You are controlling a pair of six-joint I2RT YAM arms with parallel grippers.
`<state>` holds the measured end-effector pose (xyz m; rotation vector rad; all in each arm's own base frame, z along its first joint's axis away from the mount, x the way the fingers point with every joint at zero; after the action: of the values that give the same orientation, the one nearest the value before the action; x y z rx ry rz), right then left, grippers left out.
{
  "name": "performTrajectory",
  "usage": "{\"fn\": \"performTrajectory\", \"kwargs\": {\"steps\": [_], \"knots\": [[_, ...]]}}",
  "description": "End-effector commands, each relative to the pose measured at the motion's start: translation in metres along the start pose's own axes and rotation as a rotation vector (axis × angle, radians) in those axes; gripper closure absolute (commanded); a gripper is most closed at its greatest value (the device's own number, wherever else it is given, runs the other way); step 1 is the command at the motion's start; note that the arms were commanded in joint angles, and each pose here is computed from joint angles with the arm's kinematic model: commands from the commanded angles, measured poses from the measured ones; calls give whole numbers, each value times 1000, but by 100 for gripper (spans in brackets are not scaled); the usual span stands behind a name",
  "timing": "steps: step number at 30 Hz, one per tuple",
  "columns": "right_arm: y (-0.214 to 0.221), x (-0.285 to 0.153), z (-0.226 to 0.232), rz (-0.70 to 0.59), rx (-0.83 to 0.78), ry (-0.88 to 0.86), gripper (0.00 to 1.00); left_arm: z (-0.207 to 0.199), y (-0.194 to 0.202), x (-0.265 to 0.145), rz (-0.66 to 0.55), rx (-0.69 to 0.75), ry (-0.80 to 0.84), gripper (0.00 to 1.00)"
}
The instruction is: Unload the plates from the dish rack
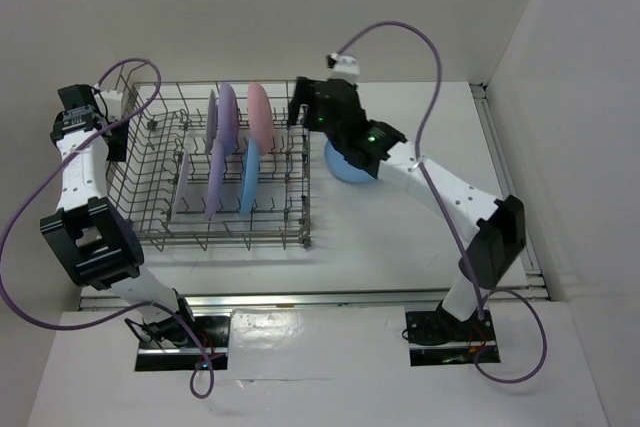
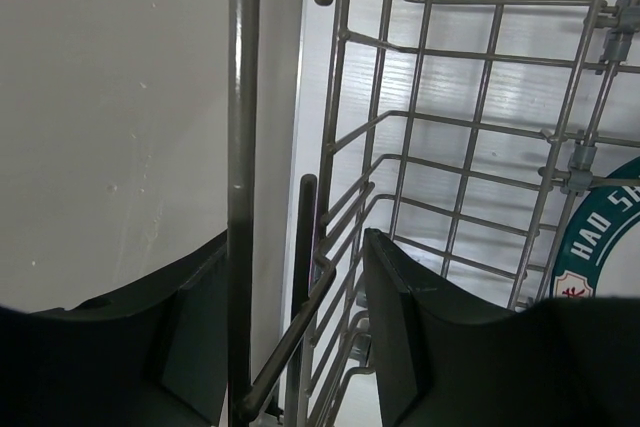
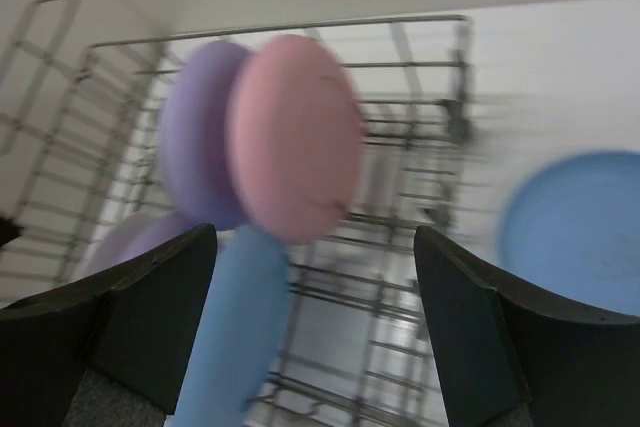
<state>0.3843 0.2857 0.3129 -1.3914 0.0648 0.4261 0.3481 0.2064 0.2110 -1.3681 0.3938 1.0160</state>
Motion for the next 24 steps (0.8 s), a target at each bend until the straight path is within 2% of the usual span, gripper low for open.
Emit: {"fn": "performTrajectory", "kwargs": {"steps": [1,5,7,12,15,19,20,22,23,24], "knots": [[22,1,52,112,-147,-72,13,1,-5,0,-28,-20,-3,39],[37,0,125,142,-171,-194,13,-1,-2,2,-22,-19,8,39],[48,2,135,159,-187,-173,13,-3,0,4,-15,-8,20,37],[101,4,148,290,-213,-153,13,-5,-1,6,-31,2,37,37],[117,-1,146,333,-157,-108,16,-5,-1,6,-31,2,37,37],[128,-5,141,327,-168,-97,30,-8,3,10,-24,3,48,37],[126,-7,144,325,-168,-126,37,-7,-1,7,-42,2,44,37],[134,-5,155,336,-177,-159,41,-8,3,8,-33,12,46,37],[141,-4,155,363,-192,-157,40,-8,4,10,-35,12,45,37],[146,-2,158,380,-196,-165,33,-7,2,6,-45,11,43,37]]}}
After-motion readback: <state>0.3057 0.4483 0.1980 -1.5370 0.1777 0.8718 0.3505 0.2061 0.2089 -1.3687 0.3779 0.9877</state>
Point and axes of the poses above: each gripper's point midway between its finger pads, its own x axis out along the fingers, its own z axis along the line the jaws close on, y = z × x, the point moved 3 cm from there along -x, back along the fingers, and after that the axes turned 11 degrees about -x, right-handed, at the moved point
